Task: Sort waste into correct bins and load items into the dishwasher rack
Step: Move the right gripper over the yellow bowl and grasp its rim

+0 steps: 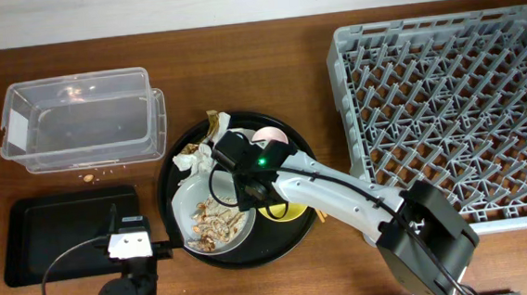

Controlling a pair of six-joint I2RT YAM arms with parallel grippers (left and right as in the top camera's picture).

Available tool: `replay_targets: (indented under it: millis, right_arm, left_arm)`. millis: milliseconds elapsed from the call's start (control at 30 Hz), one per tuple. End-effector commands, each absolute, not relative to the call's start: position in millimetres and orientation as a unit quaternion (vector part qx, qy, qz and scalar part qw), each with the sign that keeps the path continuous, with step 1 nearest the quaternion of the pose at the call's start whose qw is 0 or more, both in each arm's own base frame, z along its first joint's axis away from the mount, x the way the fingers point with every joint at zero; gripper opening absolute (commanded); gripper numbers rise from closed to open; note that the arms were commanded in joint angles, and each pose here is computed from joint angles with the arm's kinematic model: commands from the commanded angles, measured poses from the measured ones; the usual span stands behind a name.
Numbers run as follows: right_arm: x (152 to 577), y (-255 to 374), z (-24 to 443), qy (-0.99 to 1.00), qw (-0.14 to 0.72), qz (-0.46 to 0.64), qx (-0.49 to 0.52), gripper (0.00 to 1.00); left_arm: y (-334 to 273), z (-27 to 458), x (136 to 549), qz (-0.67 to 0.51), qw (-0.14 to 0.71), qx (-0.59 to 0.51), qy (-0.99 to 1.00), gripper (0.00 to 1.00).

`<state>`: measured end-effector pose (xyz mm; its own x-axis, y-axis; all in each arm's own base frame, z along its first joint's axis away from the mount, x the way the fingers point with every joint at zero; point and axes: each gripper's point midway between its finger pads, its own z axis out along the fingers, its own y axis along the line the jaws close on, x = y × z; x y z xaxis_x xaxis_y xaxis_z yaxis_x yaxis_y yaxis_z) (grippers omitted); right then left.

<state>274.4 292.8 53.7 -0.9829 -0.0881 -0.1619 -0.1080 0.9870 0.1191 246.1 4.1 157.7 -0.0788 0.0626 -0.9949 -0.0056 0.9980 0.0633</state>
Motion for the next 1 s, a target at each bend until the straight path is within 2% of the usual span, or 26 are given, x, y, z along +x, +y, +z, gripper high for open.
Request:
replay_targets:
  millis: [0, 233, 533, 967]
  right_arm:
    - [268.0, 291.0, 45.7, 0.994, 0.078, 0.048, -0.053, 0.56]
    - [262.1, 290.5, 34.3, 0.994, 0.084, 0.041, -0.058, 0.55]
    - [260.6, 290.7, 33.2, 0.994, 0.08, 0.043, -0.059, 0.34]
    - [260.4, 290.6, 32.9, 0.994, 0.08, 0.043, -0.059, 0.32]
  left_arm:
    - [1.2, 156.5, 246.0, 0.026, 0.678, 0.032, 0.733, 0.99]
    - [1.2, 156.7, 246.0, 0.026, 0.679, 0.032, 0.733, 0.99]
    - [1.2, 156.5, 246.0, 0.026, 0.678, 0.032, 0.733, 0.99]
    - [1.2, 156.4, 246.0, 0.026, 0.678, 0.032, 0.734, 0.99]
